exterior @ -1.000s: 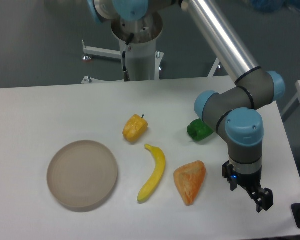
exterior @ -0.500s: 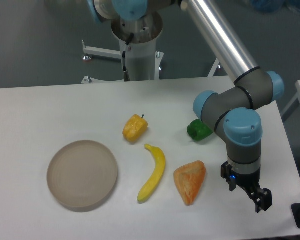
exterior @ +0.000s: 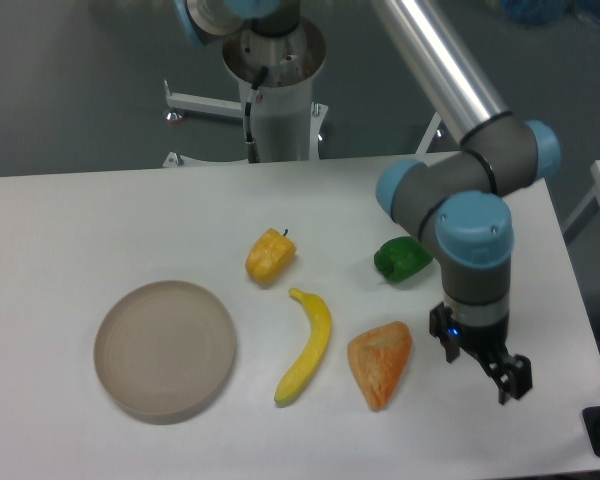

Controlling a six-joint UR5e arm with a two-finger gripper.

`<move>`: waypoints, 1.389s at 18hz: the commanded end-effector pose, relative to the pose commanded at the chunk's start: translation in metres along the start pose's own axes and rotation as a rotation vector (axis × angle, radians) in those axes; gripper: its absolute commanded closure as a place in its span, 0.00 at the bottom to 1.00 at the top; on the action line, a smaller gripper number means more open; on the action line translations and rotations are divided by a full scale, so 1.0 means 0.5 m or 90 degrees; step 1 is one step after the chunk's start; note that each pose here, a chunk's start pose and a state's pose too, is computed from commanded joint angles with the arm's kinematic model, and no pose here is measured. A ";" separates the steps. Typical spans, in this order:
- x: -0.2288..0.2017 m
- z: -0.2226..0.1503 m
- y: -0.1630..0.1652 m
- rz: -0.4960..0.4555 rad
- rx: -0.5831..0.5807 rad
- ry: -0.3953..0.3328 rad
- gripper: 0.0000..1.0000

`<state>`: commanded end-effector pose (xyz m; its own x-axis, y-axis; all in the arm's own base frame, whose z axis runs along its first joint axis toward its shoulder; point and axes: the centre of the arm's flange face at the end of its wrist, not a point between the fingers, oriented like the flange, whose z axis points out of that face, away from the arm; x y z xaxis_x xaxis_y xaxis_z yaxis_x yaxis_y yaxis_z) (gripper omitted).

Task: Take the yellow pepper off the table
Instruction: 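Move the open gripper over the yellow bell pepper, then lower the gripper onto the yellow pepper and close the fingers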

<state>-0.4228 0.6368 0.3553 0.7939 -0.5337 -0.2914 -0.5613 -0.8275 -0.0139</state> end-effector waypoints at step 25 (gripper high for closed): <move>0.541 -0.018 -0.124 -0.183 0.035 0.188 0.00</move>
<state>-0.1714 0.5423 0.2859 0.9487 -0.3156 0.0181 -0.3119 -0.9439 -0.1082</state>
